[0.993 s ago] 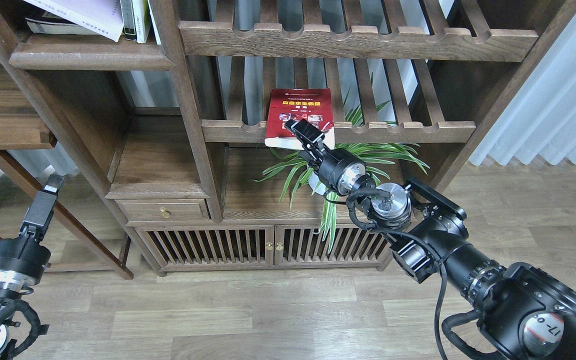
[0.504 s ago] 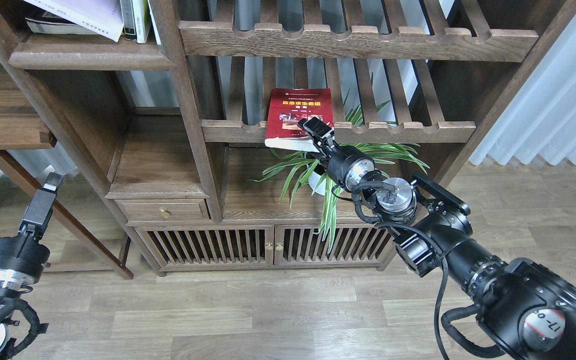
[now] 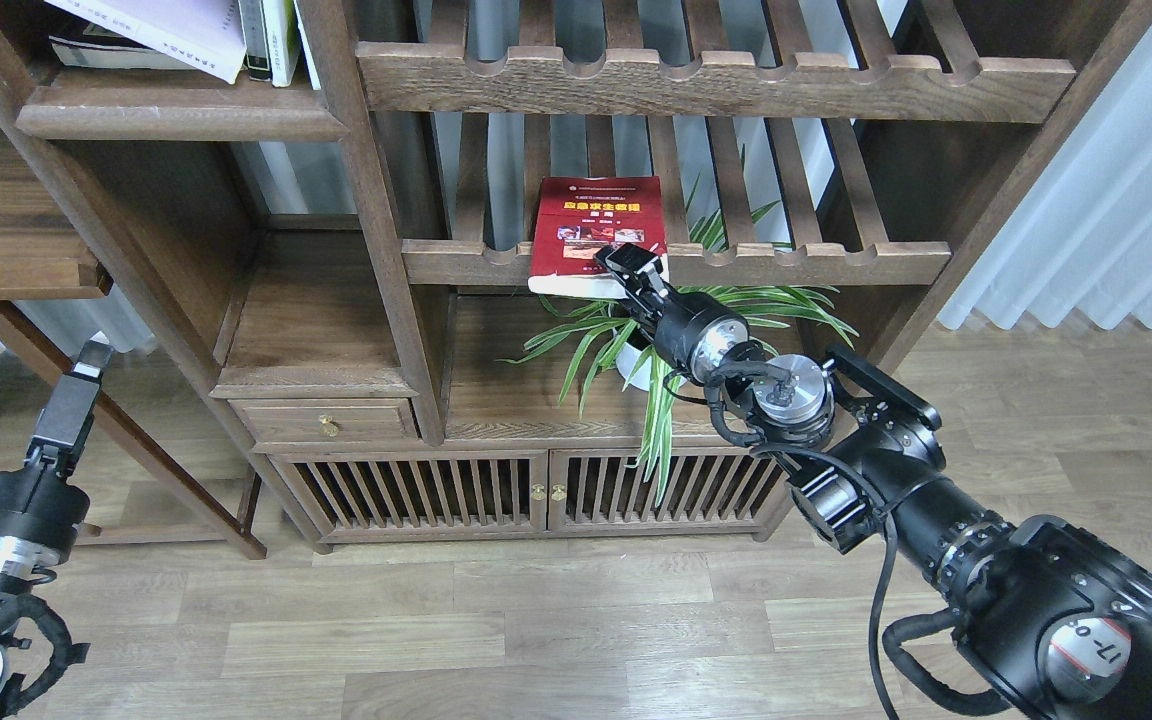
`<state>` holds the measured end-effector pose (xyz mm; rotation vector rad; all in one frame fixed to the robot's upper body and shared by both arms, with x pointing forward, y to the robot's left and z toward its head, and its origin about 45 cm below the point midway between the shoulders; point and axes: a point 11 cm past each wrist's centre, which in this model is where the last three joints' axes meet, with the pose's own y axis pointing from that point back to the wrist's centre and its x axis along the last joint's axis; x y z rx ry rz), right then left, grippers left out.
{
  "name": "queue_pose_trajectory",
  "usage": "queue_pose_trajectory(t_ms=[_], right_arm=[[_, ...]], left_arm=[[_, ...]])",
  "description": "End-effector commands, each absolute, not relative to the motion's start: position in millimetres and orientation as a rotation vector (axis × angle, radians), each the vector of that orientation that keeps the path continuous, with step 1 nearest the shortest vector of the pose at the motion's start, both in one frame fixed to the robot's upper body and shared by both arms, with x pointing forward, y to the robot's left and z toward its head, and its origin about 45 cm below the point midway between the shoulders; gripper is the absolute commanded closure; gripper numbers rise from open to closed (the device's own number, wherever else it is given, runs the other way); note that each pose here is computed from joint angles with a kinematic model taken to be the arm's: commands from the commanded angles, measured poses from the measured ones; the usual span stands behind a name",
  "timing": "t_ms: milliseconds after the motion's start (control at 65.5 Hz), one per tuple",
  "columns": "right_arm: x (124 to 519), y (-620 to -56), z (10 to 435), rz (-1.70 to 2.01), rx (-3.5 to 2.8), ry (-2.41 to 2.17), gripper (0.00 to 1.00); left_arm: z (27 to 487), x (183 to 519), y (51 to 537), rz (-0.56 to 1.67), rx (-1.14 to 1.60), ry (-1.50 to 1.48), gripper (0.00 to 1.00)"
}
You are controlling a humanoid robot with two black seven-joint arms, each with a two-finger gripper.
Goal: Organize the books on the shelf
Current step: 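Grasp the top edge of the red book with the right gripper, then pull the red book off the shelf and lower it with the right gripper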
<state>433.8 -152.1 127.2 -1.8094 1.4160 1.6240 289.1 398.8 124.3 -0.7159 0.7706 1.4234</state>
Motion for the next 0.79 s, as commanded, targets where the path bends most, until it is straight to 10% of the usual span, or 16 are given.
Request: queue_pose_trajectory(t_ms=[0, 458, 779], right_arm=[[434, -152, 128, 1.620, -1.808, 1.401, 0.72], [429, -150, 132, 1.633, -1.782, 1.282, 0.92], [340, -104, 135, 1.775, -1.756, 0.857, 0.93]], left_arm=[[123, 288, 400, 1.429, -0.712, 0.774, 0.01], [120, 287, 399, 1.432, -0.711, 0.780, 0.01], [98, 282, 393, 1.450, -0.678, 0.842, 0.01]])
